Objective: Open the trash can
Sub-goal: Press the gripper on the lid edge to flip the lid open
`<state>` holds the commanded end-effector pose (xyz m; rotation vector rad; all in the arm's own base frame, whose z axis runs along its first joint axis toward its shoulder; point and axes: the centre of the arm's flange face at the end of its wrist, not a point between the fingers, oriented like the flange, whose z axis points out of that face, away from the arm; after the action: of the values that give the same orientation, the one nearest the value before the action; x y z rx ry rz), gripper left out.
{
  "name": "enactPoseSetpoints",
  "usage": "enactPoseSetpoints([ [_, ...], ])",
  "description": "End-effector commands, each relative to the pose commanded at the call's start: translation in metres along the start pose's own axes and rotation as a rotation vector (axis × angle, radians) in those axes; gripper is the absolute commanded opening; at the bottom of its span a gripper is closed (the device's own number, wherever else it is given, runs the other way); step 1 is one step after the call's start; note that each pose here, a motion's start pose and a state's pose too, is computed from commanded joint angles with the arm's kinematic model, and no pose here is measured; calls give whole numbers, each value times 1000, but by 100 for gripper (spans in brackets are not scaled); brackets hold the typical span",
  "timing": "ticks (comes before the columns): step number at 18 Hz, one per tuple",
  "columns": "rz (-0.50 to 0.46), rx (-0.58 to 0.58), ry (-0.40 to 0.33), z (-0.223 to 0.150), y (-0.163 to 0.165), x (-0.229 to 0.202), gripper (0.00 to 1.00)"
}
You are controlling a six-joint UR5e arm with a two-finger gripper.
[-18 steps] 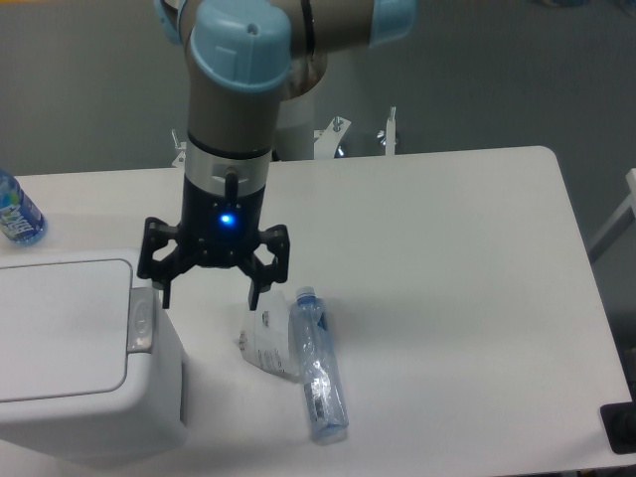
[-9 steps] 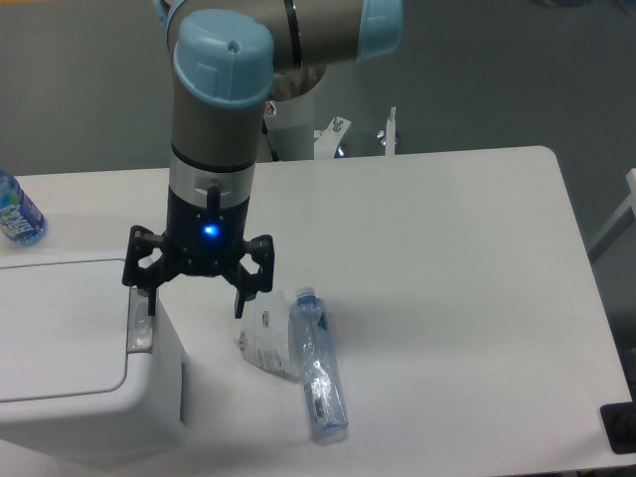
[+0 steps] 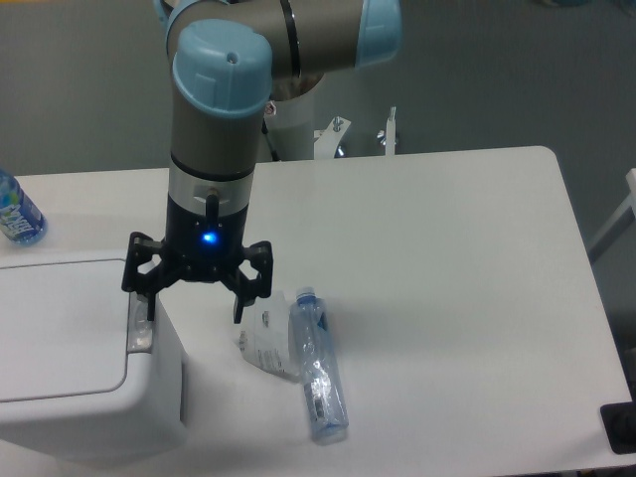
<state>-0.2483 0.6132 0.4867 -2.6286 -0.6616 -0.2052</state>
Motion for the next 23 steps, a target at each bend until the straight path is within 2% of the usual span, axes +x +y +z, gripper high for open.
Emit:
enactPoseSetpoints([
  [23,3,-11,4,7,1,3,100],
])
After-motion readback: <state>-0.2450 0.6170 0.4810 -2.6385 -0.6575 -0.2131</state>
